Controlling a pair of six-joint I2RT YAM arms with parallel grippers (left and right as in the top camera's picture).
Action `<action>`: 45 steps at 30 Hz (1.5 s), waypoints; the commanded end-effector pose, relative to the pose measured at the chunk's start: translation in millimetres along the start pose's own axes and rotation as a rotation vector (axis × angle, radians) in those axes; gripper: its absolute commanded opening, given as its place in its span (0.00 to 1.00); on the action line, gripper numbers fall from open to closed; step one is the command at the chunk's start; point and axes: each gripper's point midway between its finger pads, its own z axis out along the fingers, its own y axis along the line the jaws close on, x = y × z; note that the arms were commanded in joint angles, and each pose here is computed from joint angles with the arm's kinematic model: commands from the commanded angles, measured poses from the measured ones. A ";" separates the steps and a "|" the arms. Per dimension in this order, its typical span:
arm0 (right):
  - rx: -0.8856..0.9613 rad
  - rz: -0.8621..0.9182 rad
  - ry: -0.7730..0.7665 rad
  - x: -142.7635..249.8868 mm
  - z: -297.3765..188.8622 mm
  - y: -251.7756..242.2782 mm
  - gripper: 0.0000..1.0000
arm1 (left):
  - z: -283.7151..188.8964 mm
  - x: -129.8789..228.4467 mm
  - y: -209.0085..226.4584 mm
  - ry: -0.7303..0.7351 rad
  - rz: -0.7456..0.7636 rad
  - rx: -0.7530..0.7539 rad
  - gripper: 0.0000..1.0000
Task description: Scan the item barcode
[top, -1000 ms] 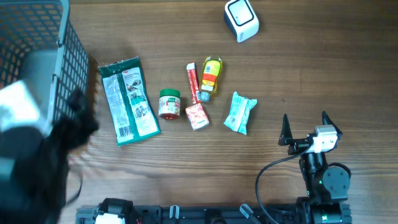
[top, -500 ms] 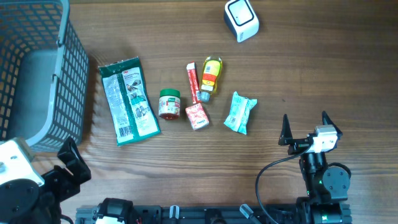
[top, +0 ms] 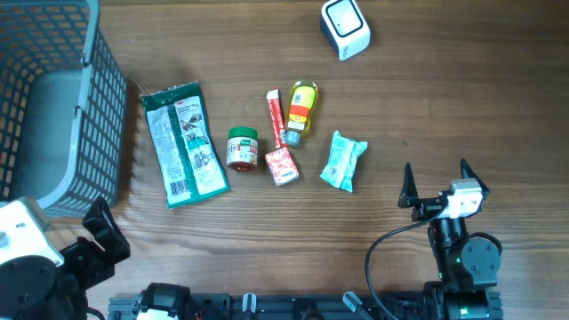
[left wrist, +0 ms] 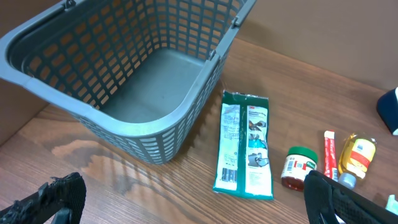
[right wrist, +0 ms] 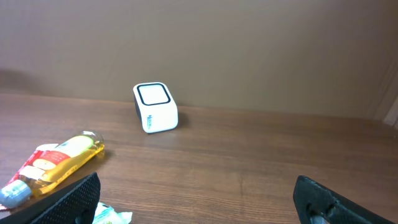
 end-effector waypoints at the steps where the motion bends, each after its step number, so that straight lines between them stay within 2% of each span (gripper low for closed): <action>1: 0.023 -0.018 -0.008 -1.7 -0.2 -4.2 1.00 | -0.2 -1.1 2.5 -0.007 0.002 -0.014 1.00; 11: 0.023 -0.018 -0.008 -1.7 -0.2 -4.2 1.00 | -0.2 -0.6 1.1 -0.004 0.002 -0.006 1.00; 14: 0.023 -0.018 -0.008 -1.7 -0.2 -4.2 1.00 | -0.6 3.6 -10.6 0.021 0.010 0.062 1.00; 20: 0.023 -0.017 -0.008 -1.7 -0.2 -4.2 1.00 | -8.9 19.0 -50.4 0.078 0.243 0.310 1.00; 26: 0.007 -0.015 -0.008 -1.7 -0.2 -1.5 1.00 | -9.9 23.7 -51.7 0.096 0.253 0.324 1.00; 27: -0.018 0.017 -0.009 -1.8 -0.2 2.8 1.00 | -9.9 25.3 -50.9 0.103 0.255 0.322 1.00; 29: -0.091 0.196 -0.002 -2.0 -0.9 15.2 1.00 | -10.0 28.7 -49.5 0.117 0.260 0.318 1.00; 33: -0.277 0.895 0.098 -6.4 -6.5 47.5 1.00 | -10.0 30.5 -48.7 0.125 0.262 0.316 1.00; 36: -0.295 1.200 0.185 -2.5 -7.3 55.0 1.00 | -10.0 30.5 -48.7 0.125 0.262 0.316 1.00; 39: -0.364 1.247 0.246 -2.6 -11.5 68.3 1.00 | -10.0 30.6 -48.7 0.125 0.262 0.317 1.00; 42: -0.530 1.070 0.324 1.4 -24.7 95.6 1.00 | -10.0 30.6 -48.7 0.125 0.262 0.317 1.00; 45: -0.588 1.015 0.380 4.9 -29.3 106.2 1.00 | -10.0 30.5 -48.7 0.125 0.262 0.316 1.00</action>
